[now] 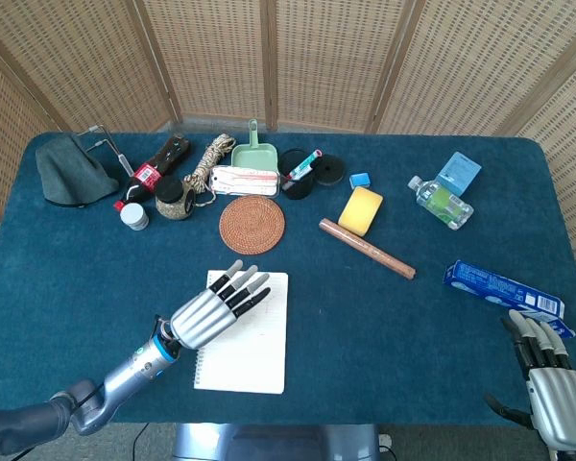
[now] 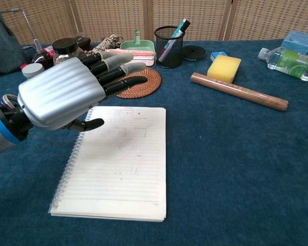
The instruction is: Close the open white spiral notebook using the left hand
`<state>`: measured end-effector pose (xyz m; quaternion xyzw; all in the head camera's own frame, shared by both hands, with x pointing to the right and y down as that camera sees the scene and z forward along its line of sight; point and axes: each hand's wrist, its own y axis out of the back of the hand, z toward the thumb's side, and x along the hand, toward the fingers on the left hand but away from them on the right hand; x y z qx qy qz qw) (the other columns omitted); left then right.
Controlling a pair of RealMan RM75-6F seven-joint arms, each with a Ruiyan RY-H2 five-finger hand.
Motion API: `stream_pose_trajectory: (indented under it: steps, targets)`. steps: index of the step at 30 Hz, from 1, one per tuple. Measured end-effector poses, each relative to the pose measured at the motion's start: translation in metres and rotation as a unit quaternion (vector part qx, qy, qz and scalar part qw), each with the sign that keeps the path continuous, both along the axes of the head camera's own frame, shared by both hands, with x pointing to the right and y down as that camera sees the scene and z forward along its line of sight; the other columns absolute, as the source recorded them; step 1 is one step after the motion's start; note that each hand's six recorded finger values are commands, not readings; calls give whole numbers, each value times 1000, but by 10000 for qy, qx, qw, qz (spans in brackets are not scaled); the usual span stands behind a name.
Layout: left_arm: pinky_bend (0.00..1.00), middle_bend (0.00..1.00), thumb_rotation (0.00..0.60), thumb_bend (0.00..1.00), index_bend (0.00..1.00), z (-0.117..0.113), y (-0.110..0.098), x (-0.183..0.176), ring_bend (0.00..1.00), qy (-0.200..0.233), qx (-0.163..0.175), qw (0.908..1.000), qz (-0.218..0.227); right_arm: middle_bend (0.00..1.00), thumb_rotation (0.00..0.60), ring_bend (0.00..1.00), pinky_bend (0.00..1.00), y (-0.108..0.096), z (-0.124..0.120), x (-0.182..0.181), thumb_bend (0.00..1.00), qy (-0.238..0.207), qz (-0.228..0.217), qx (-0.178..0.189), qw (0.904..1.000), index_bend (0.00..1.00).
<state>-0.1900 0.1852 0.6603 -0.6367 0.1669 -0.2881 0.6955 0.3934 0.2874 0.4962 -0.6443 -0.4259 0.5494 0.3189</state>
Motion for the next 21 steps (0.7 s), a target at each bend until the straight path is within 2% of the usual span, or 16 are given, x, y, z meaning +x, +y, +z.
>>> stream_pose_trajectory:
  steps: [6, 11, 17, 20, 21]
  targets:
    - [24, 0, 600, 145, 0, -17, -2, -29, 0, 12, -282, 9987, -431, 0, 600, 0, 0, -1, -3, 2, 0, -46, 44, 40, 10000, 0]
    - [0, 0, 600, 48, 0, -42, 1, -80, 0, -148, -595, 9927, -1036, 0, 600, 0, 0, -3, -4, 4, 0, -42, 79, 74, 9999, 0]
    - [0, 0, 600, 17, 0, -72, 14, -149, 0, -180, -813, 9765, -1988, 0, 600, 0, 0, -4, -2, 4, 0, 1, 76, 96, 9999, 0]
    - [0, 0, 600, 18, 0, -83, 26, -177, 0, -22, -978, 9623, -2538, 0, 600, 0, 0, -5, -2, 5, 0, 102, 62, 154, 9998, 0]
    - [0, 0, 600, 19, 0, -87, 34, -190, 0, 1, -1080, 9541, -2794, 0, 600, 0, 0, -6, -2, 5, 0, 162, 66, 206, 9996, 0]
